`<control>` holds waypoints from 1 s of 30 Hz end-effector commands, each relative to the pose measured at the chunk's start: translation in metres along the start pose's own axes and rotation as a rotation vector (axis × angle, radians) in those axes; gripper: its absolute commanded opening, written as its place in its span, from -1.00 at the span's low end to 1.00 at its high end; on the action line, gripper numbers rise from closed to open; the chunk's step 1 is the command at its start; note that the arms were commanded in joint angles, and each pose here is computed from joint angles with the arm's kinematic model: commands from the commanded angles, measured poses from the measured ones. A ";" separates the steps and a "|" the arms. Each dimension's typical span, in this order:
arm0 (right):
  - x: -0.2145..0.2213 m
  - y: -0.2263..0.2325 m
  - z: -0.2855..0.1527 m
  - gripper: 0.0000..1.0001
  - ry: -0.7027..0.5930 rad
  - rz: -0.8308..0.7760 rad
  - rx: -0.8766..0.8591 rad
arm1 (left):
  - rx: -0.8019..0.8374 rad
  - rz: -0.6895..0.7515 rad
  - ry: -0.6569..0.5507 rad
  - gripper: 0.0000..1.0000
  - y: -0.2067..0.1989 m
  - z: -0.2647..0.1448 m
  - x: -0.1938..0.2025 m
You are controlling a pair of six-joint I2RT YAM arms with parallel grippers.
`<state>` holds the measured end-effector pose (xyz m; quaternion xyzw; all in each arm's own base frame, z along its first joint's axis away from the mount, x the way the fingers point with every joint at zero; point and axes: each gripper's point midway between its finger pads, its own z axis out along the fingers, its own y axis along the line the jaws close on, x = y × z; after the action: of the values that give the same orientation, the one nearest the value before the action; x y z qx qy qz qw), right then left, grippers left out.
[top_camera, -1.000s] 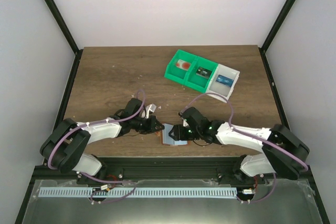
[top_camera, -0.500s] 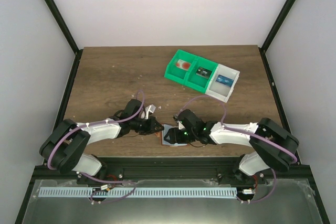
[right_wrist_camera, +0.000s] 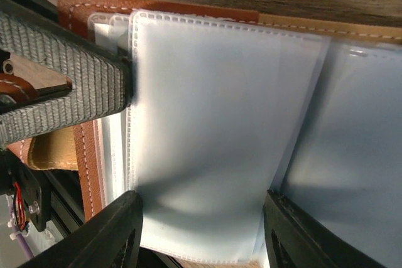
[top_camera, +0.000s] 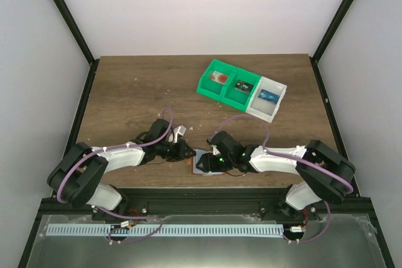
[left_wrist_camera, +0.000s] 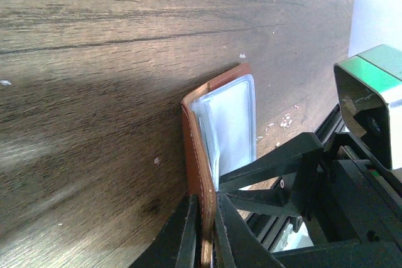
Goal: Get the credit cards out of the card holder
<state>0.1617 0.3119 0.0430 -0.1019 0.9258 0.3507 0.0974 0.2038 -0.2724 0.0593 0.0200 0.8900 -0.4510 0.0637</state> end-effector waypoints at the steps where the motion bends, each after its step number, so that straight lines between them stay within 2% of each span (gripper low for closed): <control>1: 0.000 -0.007 0.003 0.06 -0.004 0.015 0.052 | 0.033 0.028 0.002 -0.80 -0.011 -0.002 0.000; 13: 0.003 -0.020 -0.001 -0.09 -0.019 0.026 0.100 | 0.035 0.036 0.007 -1.00 -0.013 -0.003 0.000; 18: 0.002 -0.016 -0.004 -0.18 -0.024 0.028 0.089 | 0.038 0.038 0.007 -1.00 -0.014 -0.004 0.000; 21: -0.001 -0.006 -0.008 -0.15 -0.030 0.023 0.052 | 0.036 0.035 0.007 -1.00 -0.014 -0.004 0.000; 22: -0.003 0.000 -0.010 -0.13 -0.036 0.020 0.032 | 0.035 0.034 0.006 -0.98 -0.014 -0.004 0.000; 25: -0.007 0.010 -0.012 -0.08 -0.045 0.019 -0.007 | 0.038 0.037 0.007 -0.71 -0.015 -0.004 -0.001; 27: -0.009 0.013 -0.011 -0.04 -0.045 0.022 -0.014 | 0.040 0.039 0.005 -0.61 -0.016 -0.005 -0.001; 28: -0.009 0.014 -0.010 -0.02 -0.040 0.024 -0.017 | 0.042 0.039 0.004 -0.62 -0.017 -0.005 -0.001; 30: -0.009 0.015 -0.007 0.01 -0.034 0.026 -0.023 | 0.046 0.037 0.003 -0.78 -0.017 -0.005 -0.001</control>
<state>0.1644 0.3066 0.0494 -0.0809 0.9290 0.3447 0.1076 0.1999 -0.2721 0.0602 0.0216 0.8900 -0.4522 0.0551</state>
